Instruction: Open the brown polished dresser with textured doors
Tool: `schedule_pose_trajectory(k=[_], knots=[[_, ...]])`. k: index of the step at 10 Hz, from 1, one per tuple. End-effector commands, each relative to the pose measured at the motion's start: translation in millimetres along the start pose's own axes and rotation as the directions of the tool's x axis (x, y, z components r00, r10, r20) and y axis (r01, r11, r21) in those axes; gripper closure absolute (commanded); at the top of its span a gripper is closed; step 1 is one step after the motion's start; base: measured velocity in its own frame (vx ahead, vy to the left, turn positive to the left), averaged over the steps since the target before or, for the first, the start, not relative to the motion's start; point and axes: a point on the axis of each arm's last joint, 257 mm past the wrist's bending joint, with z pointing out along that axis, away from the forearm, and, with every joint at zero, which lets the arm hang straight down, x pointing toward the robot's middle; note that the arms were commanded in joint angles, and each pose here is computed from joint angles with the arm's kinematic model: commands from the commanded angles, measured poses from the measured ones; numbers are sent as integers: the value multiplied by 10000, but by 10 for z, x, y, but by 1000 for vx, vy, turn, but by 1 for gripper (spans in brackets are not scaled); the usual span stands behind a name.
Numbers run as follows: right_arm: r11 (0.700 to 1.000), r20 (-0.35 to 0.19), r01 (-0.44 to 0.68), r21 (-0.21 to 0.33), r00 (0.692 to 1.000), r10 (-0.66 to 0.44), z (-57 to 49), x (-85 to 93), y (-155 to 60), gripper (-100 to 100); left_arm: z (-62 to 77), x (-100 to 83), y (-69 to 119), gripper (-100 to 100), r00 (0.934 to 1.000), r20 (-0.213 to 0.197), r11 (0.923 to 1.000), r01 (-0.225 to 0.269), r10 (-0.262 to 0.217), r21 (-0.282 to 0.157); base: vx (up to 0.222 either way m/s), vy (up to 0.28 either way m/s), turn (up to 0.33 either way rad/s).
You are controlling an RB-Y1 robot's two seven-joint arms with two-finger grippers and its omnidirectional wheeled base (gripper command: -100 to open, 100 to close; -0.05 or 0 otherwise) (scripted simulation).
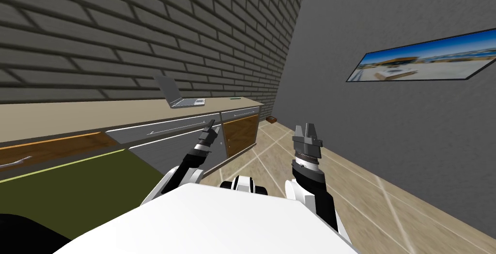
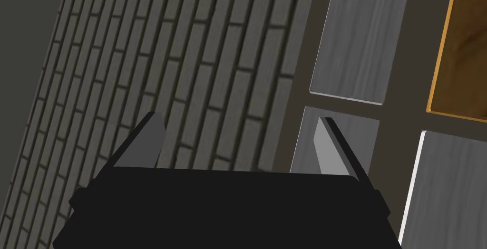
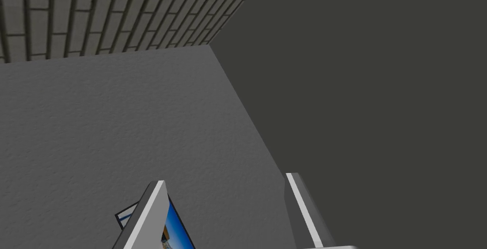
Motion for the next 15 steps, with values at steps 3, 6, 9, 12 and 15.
schedule_pose_trajectory(k=[3, 6, 9, 12, 15], knots=[[10000, 0, 0, 0, 10000, 0, 0, 0, 0, 0, 18, 20, 103, -100, 9999, 78, 9970, 83, -77, -768, 71, 5, -66], [10000, 0, 0, 0, 10000, 0, 0, 0, 0, 0, 23, 24, 161, -100, 9996, 226, 9926, 221, -195, -1191, 59, 11, -51], [10000, 0, 0, 0, 10000, 0, 0, 0, 0, 0, 23, 23, 212, -100, 9986, 408, 9870, 393, -333, -1561, 55, 6, -55], [10000, 0, 0, 0, 10000, 0, 0, 0, 0, 0, 18, 26, 260, -100, 9975, 550, 9800, 532, -434, -1917, 52, 10, -47], [10000, 0, 0, 0, 10000, 0, 0, 0, 0, 0, 5, 33, 312, -100, 9967, 646, 9711, 624, -487, -2306, 54, 10, -53]])
